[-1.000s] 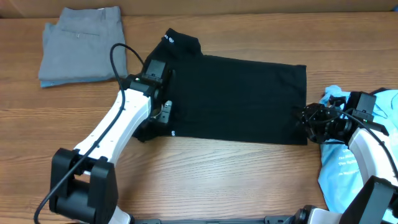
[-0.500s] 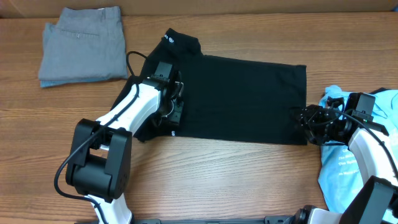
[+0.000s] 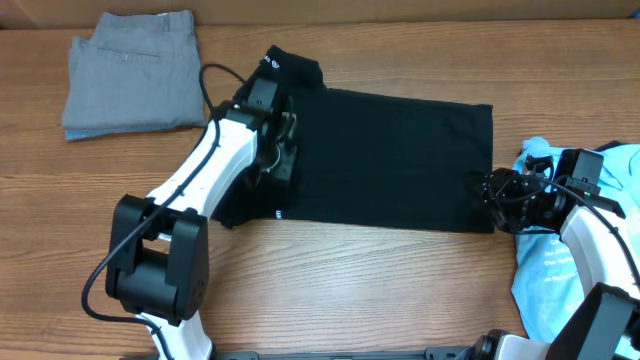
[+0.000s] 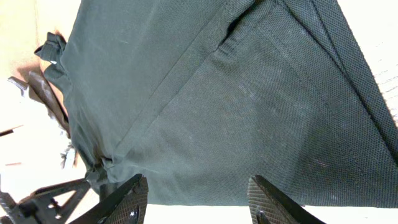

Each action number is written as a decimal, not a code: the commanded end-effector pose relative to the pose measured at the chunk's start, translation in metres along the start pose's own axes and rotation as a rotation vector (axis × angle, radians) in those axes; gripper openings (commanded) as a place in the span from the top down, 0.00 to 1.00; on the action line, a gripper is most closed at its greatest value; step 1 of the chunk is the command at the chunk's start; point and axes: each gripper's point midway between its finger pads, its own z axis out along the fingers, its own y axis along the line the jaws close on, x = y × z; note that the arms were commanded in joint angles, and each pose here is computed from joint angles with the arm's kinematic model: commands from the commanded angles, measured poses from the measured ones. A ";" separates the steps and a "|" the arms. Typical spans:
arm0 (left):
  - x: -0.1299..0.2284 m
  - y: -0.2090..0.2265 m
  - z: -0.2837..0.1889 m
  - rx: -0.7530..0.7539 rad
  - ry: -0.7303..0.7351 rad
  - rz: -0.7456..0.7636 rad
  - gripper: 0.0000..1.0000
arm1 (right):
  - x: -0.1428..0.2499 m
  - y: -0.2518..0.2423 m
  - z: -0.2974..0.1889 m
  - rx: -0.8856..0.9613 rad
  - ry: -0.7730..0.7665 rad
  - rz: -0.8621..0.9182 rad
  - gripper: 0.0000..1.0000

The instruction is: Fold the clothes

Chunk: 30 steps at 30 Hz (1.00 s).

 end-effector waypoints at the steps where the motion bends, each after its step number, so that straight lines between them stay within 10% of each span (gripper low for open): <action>1: -0.003 0.007 -0.003 -0.019 -0.017 0.002 0.51 | -0.007 0.009 -0.006 -0.015 -0.026 -0.035 0.45; 9: 0.009 0.014 0.030 -0.048 0.068 -0.004 0.55 | -0.006 0.009 -0.006 -0.015 -0.025 -0.034 0.45; 18: 0.003 0.005 0.028 0.000 0.053 -0.004 0.96 | -0.004 0.008 -0.006 -0.009 -0.015 -0.025 0.44; 30: -0.052 -0.006 -0.010 0.031 -0.129 0.030 0.96 | -0.004 0.007 -0.006 -0.006 -0.016 -0.025 0.44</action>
